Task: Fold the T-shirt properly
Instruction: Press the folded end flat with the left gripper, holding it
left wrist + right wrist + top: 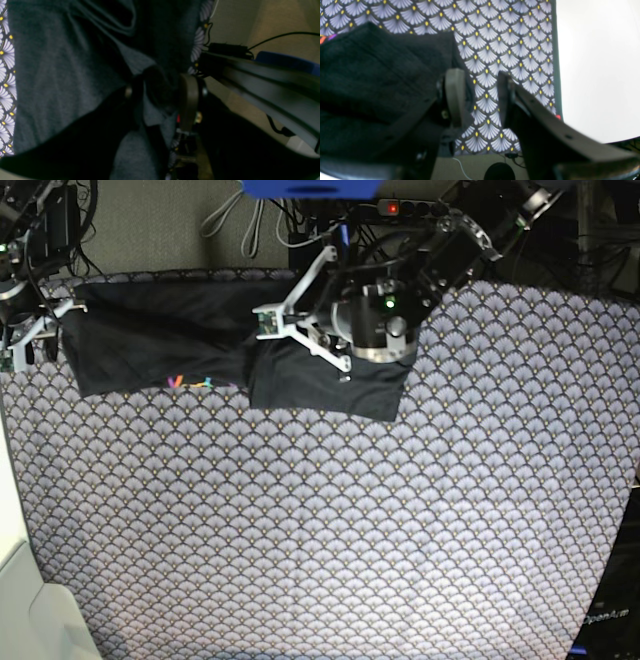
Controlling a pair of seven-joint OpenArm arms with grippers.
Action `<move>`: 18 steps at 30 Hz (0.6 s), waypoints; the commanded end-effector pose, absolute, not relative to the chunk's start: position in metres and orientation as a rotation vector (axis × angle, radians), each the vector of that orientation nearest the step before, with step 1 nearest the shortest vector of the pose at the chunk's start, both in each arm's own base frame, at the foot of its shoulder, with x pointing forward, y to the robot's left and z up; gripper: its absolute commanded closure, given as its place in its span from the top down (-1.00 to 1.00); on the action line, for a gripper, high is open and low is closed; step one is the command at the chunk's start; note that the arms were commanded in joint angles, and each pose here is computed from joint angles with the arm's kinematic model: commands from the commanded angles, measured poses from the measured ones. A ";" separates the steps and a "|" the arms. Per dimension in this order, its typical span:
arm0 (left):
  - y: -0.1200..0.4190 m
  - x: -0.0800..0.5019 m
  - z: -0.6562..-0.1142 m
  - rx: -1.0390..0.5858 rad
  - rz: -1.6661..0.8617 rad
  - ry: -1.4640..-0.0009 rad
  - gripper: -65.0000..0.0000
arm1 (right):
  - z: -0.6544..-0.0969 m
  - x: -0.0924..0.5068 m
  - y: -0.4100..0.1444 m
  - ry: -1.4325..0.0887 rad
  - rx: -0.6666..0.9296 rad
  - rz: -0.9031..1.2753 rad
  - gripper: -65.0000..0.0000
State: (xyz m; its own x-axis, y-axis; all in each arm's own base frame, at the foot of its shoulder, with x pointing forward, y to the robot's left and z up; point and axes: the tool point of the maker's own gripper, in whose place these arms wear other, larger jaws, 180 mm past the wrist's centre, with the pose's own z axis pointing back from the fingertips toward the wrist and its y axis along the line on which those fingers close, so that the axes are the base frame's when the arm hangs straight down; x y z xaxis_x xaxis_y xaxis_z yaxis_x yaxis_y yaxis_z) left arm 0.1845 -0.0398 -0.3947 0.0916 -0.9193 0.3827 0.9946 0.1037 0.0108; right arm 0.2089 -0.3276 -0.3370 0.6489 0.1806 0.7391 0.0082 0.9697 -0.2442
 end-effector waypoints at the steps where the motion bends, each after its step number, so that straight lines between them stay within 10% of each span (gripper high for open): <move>1: -0.044 0.190 -0.387 -0.286 -1.447 -0.360 -0.31 | -0.323 0.216 -0.331 -0.909 -0.256 0.114 -0.30; 8: -0.047 0.193 -0.385 -0.287 -1.448 -0.371 -0.90 | -0.322 0.217 -0.331 -0.911 -0.255 0.115 -0.30; 18: -0.051 0.197 -0.379 -0.288 -1.458 -0.394 -0.98 | -0.322 0.217 -0.331 -0.911 -0.255 0.115 -0.30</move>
